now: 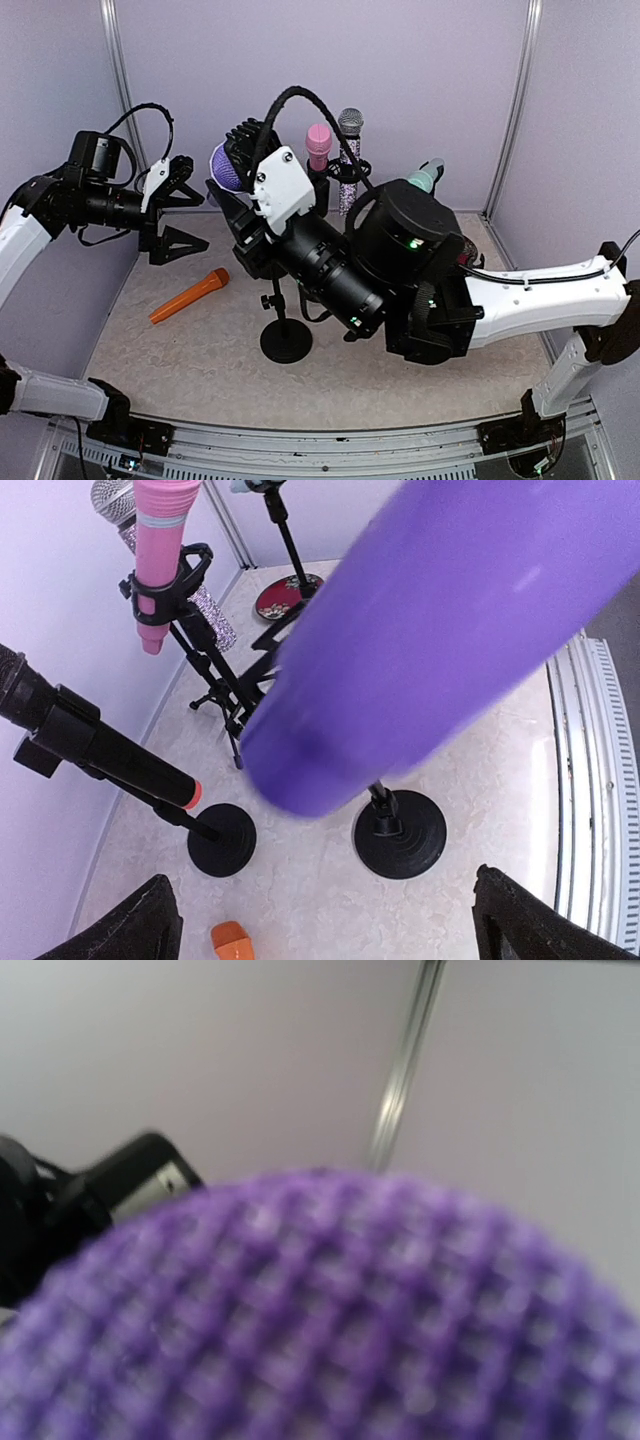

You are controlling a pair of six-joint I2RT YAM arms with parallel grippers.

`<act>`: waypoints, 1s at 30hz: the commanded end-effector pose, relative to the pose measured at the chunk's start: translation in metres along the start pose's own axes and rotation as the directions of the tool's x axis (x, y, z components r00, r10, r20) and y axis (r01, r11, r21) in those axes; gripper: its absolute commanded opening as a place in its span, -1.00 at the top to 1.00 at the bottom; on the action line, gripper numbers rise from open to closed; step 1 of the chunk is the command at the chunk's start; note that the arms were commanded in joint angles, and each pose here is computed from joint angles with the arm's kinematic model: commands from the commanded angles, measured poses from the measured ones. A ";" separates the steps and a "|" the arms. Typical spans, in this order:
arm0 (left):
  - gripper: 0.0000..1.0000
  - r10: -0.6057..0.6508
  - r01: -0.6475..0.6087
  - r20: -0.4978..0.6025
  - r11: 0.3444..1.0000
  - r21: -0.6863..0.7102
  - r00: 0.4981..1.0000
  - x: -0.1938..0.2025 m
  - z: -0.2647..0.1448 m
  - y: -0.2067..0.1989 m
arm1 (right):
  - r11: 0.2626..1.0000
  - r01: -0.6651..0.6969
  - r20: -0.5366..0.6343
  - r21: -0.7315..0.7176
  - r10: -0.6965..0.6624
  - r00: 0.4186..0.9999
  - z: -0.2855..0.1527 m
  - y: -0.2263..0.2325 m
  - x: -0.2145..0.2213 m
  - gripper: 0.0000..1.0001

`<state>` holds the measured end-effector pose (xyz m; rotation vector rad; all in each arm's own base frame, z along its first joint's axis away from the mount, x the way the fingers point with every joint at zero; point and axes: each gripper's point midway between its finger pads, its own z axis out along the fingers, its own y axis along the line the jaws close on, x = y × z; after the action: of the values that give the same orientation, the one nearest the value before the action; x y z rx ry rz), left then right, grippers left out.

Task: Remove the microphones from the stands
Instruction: Remove the microphone from the microphone stand, then pass from the right arm to the left

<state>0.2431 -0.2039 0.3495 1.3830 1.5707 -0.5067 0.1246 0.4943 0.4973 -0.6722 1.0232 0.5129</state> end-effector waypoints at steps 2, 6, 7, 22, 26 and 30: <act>-0.94 0.098 -0.098 -0.001 0.993 0.060 0.995 -0.002 -0.022 -0.030 | 0.989 -0.110 -0.109 -0.096 0.099 0.989 0.034 0.039 0.044 1.00; -0.77 0.113 -0.111 -0.015 0.991 0.080 0.993 0.002 -0.027 -0.040 | 0.981 -0.141 -0.142 -0.132 0.122 0.982 0.051 0.055 0.063 1.00; -0.74 0.114 -0.113 -0.014 0.990 0.081 0.993 0.002 -0.028 -0.041 | 0.978 -0.155 -0.140 -0.141 0.135 0.981 0.054 0.056 0.064 1.00; 0.79 0.091 -0.090 -0.027 0.996 0.009 0.996 0.018 -0.020 -0.029 | 0.938 -0.306 -0.128 -0.161 0.288 0.949 0.054 0.047 0.073 0.21; 0.80 0.056 -0.063 -0.138 0.997 -0.050 0.989 0.063 -0.013 -0.008 | 0.949 -0.295 -0.114 -0.113 0.283 0.952 0.041 0.025 0.065 -0.52; 0.83 -0.061 0.018 -0.272 0.987 -0.160 0.960 0.135 -0.012 0.027 | 0.956 -0.283 -0.113 -0.073 0.274 0.955 0.020 0.006 0.059 -0.67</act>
<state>0.2381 -0.1568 0.2945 1.4206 1.6525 -0.3641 0.1649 0.5604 0.3951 -0.7648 1.2757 0.7519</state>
